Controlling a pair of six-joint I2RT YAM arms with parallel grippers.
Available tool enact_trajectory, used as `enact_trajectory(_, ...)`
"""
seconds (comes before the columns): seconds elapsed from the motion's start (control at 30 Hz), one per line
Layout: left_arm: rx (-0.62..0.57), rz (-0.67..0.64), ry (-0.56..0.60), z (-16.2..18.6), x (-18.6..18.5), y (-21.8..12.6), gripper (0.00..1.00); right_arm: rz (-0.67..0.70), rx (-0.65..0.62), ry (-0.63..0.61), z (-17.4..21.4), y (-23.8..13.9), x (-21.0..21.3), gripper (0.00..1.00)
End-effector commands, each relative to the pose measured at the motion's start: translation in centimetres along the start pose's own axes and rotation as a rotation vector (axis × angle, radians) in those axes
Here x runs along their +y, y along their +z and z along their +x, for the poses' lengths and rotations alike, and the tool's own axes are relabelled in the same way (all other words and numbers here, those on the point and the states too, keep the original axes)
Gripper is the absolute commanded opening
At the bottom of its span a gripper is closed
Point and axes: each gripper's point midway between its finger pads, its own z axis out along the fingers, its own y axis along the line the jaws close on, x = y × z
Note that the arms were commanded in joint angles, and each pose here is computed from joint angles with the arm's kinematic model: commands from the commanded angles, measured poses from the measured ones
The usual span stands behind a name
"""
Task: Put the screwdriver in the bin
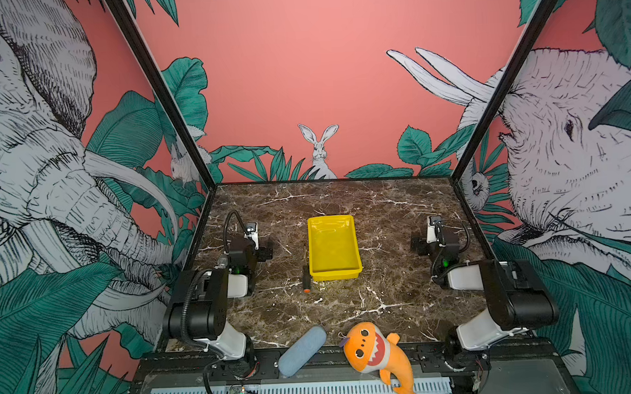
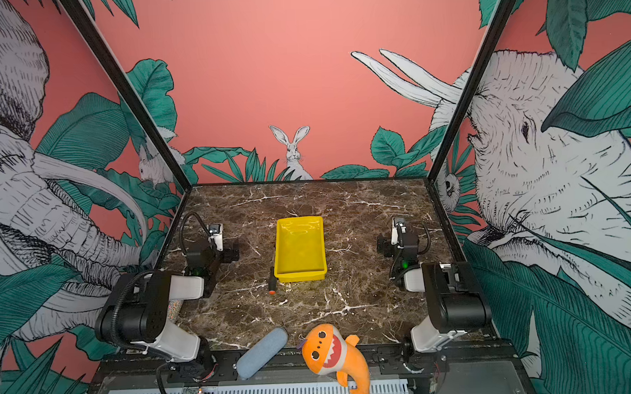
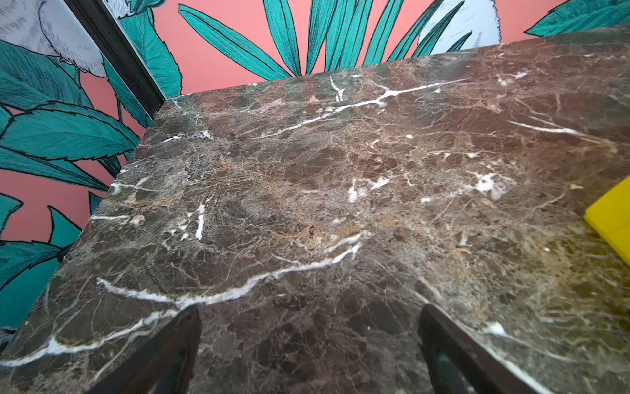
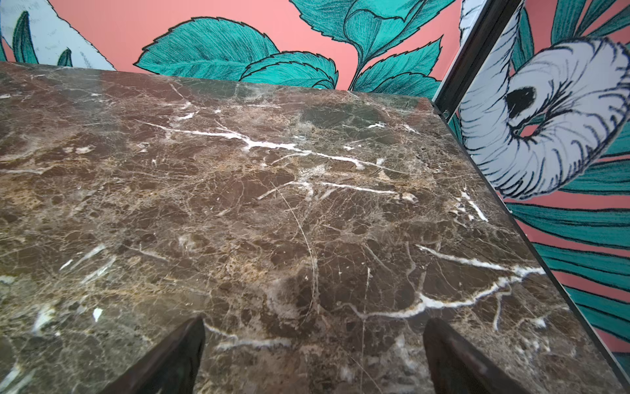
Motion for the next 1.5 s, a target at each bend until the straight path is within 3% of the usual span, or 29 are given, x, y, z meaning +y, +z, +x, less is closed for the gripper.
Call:
enact_trajectory(0.0,-0.034,-0.007,-0.007,-1.4,0.3,-0.1,1.0,0.004,-0.038,0.004,-1.1,-0.1,0.0,0.99)
enact_trajectory(1.1,-0.036,-0.006,-0.009,-1.3,0.3,-0.2,1.0,0.002,-0.038,0.004,-1.1,-0.1,0.0,0.99)
enact_trajectory(1.17,-0.054,-0.047,-0.019,-2.3,1.1,-0.3,1.0,0.002,-0.038,0.004,-1.1,-0.1,0.0,0.99)
enact_trajectory(1.27,0.046,-0.084,-0.041,-4.6,2.3,-1.0,1.0,0.002,-0.037,0.004,-1.0,-0.1,0.0,0.99)
enact_trajectory(1.47,0.097,-0.018,-0.21,-10.2,1.6,-7.5,1.0,0.064,-0.036,0.025,-1.8,-0.6,-1.1,0.99)
